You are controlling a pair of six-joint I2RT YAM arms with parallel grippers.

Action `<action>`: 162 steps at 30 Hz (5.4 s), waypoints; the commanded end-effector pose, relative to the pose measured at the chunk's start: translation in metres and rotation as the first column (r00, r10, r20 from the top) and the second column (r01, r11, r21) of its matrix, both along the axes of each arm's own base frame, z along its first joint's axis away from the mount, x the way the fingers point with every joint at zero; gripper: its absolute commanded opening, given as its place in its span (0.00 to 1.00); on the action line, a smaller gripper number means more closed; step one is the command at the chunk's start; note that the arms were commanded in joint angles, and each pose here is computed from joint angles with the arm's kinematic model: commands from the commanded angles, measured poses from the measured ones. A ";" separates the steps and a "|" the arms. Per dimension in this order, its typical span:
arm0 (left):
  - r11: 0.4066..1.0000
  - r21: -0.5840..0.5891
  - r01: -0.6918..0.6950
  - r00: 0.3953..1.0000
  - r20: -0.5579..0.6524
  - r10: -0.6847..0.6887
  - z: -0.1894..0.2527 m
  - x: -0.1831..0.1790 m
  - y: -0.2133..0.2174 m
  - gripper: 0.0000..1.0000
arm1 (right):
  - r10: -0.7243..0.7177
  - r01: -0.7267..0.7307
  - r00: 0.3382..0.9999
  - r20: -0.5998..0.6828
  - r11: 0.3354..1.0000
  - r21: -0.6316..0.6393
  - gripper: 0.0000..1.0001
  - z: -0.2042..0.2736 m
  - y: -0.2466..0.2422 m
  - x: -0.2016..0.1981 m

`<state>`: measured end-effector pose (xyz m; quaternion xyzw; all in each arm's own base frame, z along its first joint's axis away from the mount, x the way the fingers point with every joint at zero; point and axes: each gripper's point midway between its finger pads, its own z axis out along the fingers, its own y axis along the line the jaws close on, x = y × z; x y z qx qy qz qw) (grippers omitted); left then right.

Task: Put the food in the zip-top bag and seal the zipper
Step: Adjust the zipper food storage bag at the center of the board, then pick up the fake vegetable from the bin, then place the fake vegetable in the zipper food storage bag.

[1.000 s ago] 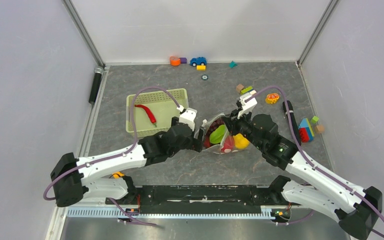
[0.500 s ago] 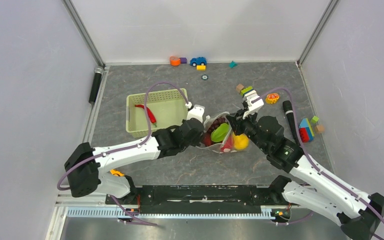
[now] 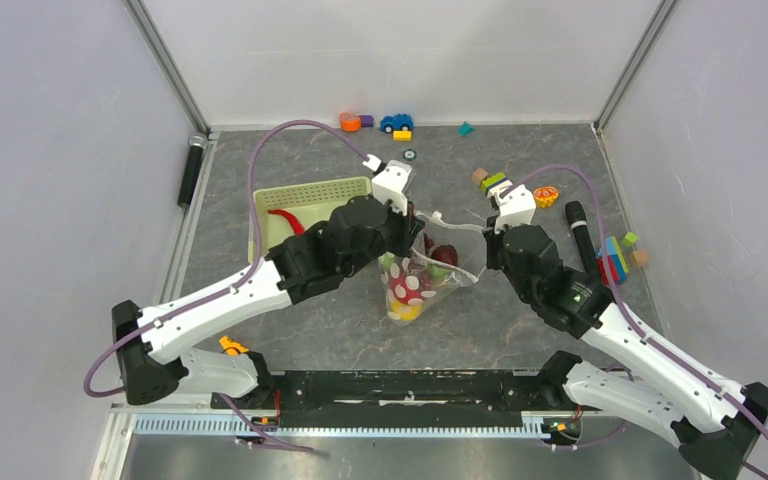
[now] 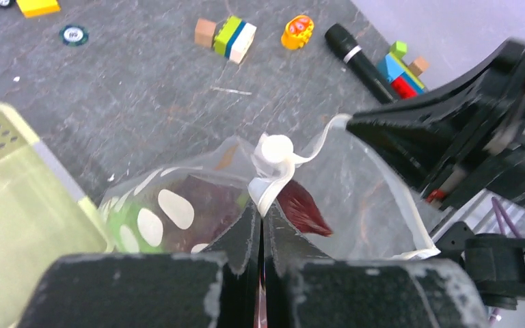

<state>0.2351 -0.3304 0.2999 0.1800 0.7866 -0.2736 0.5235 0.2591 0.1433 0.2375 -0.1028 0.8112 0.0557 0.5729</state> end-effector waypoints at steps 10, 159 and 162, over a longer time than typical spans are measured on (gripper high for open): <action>0.995 0.103 -0.019 1.000 -0.007 0.020 -0.027 0.023 -0.021 0.14 | -0.072 0.073 0.997 0.011 0.996 -0.044 0.14 0.001 -0.014 0.004; 0.764 -0.471 0.440 0.725 -0.315 -0.612 -0.006 -0.074 -0.021 0.02 | 0.318 -0.307 0.938 0.137 0.947 -0.097 0.09 0.008 0.042 -0.001; 0.764 -0.489 0.420 0.712 -0.345 -0.612 -0.011 -0.078 -0.019 0.02 | 0.319 -0.308 0.938 0.139 0.947 -0.094 0.09 0.009 0.042 -0.001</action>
